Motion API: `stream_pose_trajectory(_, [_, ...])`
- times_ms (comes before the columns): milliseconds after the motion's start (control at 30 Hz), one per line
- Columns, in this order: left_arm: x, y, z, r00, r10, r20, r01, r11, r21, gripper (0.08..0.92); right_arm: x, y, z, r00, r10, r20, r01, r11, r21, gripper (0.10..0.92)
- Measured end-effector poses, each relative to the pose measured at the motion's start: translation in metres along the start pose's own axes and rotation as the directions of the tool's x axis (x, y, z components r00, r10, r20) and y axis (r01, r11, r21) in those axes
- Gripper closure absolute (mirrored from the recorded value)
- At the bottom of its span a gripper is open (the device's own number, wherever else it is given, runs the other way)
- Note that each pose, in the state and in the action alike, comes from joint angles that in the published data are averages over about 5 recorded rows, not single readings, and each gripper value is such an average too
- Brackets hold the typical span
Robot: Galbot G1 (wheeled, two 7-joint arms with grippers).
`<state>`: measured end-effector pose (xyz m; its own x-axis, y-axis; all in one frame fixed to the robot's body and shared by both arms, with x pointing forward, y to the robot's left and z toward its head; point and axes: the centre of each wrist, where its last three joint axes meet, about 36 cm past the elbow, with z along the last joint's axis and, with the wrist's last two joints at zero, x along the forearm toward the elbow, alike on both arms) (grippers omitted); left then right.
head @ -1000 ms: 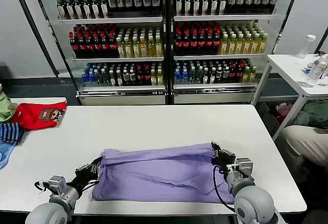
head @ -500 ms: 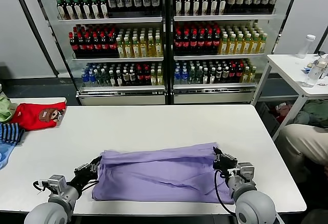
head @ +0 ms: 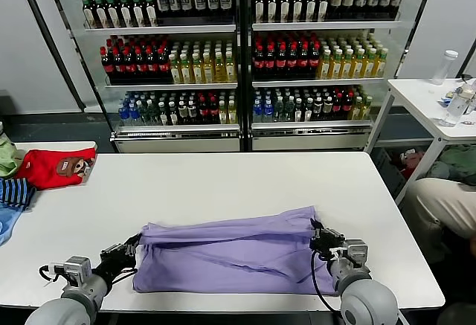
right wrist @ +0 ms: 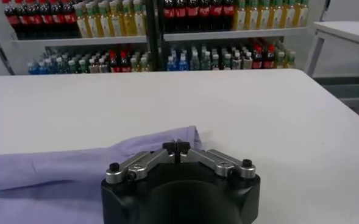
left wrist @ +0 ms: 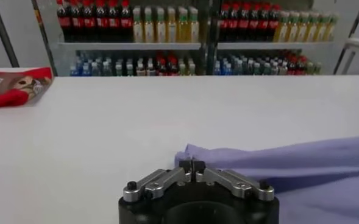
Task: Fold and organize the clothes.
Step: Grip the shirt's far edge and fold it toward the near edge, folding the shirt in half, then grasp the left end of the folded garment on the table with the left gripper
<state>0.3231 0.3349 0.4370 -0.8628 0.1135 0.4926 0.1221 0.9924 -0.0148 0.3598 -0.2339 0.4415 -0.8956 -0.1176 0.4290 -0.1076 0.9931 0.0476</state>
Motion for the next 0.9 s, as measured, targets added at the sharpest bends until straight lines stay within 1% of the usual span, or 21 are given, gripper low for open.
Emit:
stream_pose_trajectory(300, [0.002,-0.008,0.001,0.9985,-0.055,0.001,0.055,0.998,-0.014,0.606,0.015,-0.003,-0.005,1.0,0.014,0.017,-0.014,1.0,0.006,0.605])
stream_pose_trajectory(567, [-0.002,-0.022,0.007,0.9948,-0.101,0.007,0.101,0.994,0.031,0.372,0.035,-0.003,-0.008,0.999,0.026,0.038,-0.027,1.0,0.012,0.372])
stream_pose_trajectory(667, [-0.002,-0.028,0.008,0.9941,-0.109,0.008,0.108,0.992,0.06,0.285,0.04,-0.003,-0.008,0.999,0.029,0.04,-0.029,0.999,0.014,0.28])
stream_pose_trajectory(767, [-0.003,-0.033,0.008,0.994,-0.109,0.004,0.109,0.99,0.089,0.212,0.044,-0.002,-0.007,0.999,0.029,0.04,-0.029,0.999,0.016,0.216])
stream_pose_trajectory(833, [-0.006,-0.035,0.009,0.9937,-0.112,-0.004,0.112,0.988,0.106,0.187,0.046,-0.001,-0.008,0.999,0.028,0.041,-0.028,0.999,0.018,0.205])
stream_pose_trajectory(900, [-0.009,-0.036,0.011,0.9934,-0.113,-0.017,0.115,0.986,0.122,0.18,0.047,0.0,-0.008,0.999,0.028,0.042,-0.028,0.999,0.02,0.201])
